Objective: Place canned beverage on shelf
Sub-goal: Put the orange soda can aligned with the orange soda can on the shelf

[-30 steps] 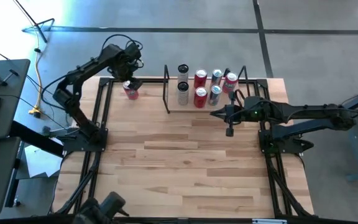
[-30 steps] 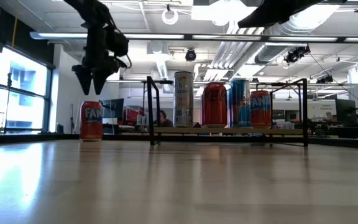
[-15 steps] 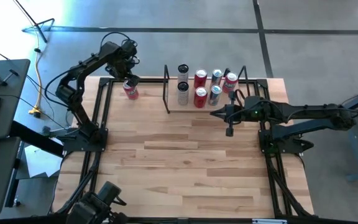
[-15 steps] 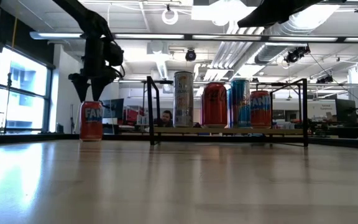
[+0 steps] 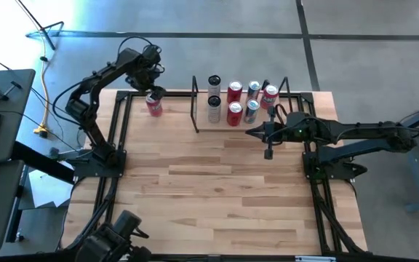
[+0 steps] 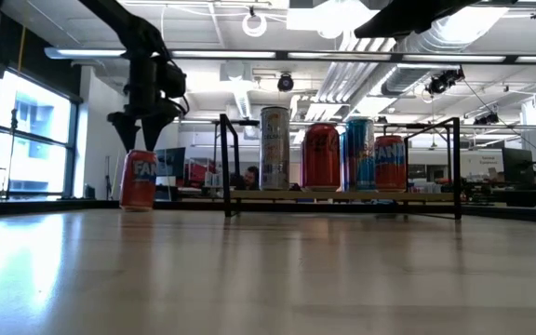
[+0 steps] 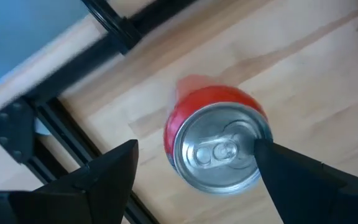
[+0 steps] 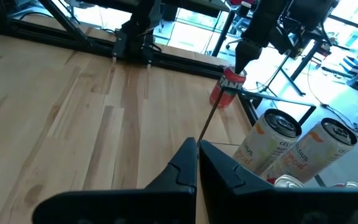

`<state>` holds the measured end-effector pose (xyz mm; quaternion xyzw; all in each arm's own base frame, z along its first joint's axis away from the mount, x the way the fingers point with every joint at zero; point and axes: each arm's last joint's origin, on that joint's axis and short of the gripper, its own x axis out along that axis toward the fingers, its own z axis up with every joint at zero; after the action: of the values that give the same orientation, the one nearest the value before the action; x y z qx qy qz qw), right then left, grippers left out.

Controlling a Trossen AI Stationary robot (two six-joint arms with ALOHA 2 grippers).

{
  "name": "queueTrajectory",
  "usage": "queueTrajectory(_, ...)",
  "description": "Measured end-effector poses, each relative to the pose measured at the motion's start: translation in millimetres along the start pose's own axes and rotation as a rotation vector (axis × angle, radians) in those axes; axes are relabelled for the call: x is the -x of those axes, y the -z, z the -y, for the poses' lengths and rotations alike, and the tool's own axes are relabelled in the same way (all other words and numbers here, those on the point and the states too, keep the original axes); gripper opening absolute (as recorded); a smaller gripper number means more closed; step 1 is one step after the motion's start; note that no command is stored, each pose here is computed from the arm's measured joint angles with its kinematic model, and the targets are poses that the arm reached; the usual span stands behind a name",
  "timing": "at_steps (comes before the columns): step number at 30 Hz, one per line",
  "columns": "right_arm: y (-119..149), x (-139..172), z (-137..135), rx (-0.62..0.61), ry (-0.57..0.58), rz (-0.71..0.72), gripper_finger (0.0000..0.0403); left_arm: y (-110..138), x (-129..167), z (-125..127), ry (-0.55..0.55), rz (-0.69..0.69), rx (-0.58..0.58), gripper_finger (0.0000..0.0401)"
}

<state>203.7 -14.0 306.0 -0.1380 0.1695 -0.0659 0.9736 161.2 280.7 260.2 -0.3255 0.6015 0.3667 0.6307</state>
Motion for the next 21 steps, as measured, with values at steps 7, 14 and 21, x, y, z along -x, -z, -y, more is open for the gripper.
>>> queueTrajectory(7,-1.4,0.0,0.4,-0.001,0.004,0.014,0.0,-3.1,14.0,-0.6,-0.005,0.019,0.009,0.0314)
queueTrajectory(14,-1.5,0.0,0.4,-0.001,0.005,0.015,0.0,-0.1,14.2,1.9,0.052,-0.014,0.063,0.0314)
queueTrajectory(21,-1.5,0.0,0.4,-0.001,0.004,0.015,0.0,-0.1,14.2,4.3,0.059,-0.014,0.075,0.0314)
